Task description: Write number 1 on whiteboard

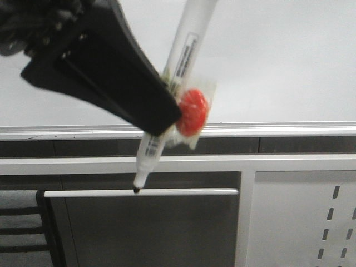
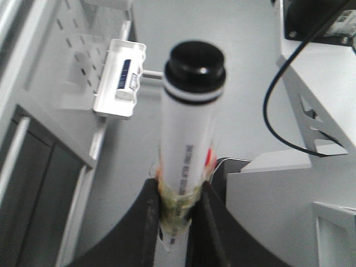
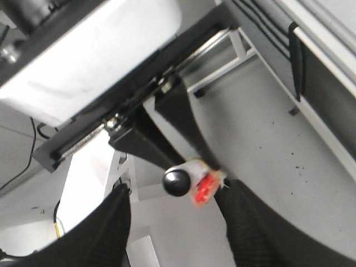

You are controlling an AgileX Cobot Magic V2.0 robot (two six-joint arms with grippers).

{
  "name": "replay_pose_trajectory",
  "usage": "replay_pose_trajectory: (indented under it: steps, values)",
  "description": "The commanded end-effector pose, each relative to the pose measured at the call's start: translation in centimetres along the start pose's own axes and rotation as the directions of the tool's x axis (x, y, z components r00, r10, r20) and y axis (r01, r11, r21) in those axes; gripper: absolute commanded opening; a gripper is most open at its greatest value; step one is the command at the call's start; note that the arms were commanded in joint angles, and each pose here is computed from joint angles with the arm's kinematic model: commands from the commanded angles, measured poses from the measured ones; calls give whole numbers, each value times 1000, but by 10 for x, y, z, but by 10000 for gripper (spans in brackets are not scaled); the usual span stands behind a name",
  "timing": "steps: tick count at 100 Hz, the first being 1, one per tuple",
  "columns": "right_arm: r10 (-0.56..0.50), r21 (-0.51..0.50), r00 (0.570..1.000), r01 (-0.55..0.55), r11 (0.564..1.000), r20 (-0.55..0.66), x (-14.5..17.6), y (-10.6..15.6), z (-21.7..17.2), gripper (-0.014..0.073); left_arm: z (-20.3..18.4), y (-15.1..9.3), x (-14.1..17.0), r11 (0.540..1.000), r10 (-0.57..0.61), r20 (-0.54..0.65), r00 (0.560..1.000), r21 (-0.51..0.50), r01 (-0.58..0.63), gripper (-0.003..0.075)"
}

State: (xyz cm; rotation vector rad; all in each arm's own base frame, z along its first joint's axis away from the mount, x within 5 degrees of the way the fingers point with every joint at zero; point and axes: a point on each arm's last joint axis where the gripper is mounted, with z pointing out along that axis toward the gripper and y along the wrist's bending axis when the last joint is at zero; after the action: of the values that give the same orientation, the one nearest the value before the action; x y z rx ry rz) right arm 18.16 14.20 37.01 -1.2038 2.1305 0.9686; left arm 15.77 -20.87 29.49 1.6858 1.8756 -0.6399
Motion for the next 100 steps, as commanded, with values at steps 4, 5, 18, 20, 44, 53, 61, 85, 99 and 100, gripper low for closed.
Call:
replay_pose_trajectory:
  steps: [4, 5, 18, 20, 44, 53, 61, 85, 99, 100]
  values:
    - [-39, -4, 997, 40, 999, 60, -16, 12, -4, 342, -15, 1, -14, 999, 5, 28, 1000, -46, -4, -20]
    - [-40, -2, 997, 40, 999, 62, -17, 11, -4, 342, -15, 1, -14, 999, 2, 24, 1000, -45, -1, -20]
    - [-61, 15, 994, 60, 998, 92, -23, 14, -8, 342, -15, 0, -10, 999, 3, -14, 1000, -42, -4, -20]
    - [-61, 15, 994, 60, 998, 92, -24, 14, -8, 342, -15, 0, -10, 999, 0, -13, 1000, -44, 0, -20]
    - [-49, 6, 996, 49, 999, 76, -23, 10, -4, 342, -19, 2, -15, 998, 8, 3, 1000, -56, -7, -20]
    - [-42, -9, 997, 42, 999, 58, -24, 7, 3, 342, -21, 3, -19, 998, 13, 12, 1000, -61, -12, -20]
    - [-38, -21, 998, 39, 999, 44, -24, 6, 8, 342, -21, 3, -20, 999, 15, 6, 1000, -51, -14, -20]
    - [-44, -20, 998, 45, 999, 35, -25, 5, 13, 320, -18, 5, -22, 999, 12, -6, 1000, -40, -12, -20]
    - [-57, -4, 998, 57, 998, 12, -23, 3, 13, 192, -19, 5, -22, 999, 19, -10, 1000, -46, -19, -20]
    - [-58, -3, 998, 58, 998, 9, -22, 3, 13, 186, -19, 5, -22, 999, 19, -9, 1000, -46, -20, -20]
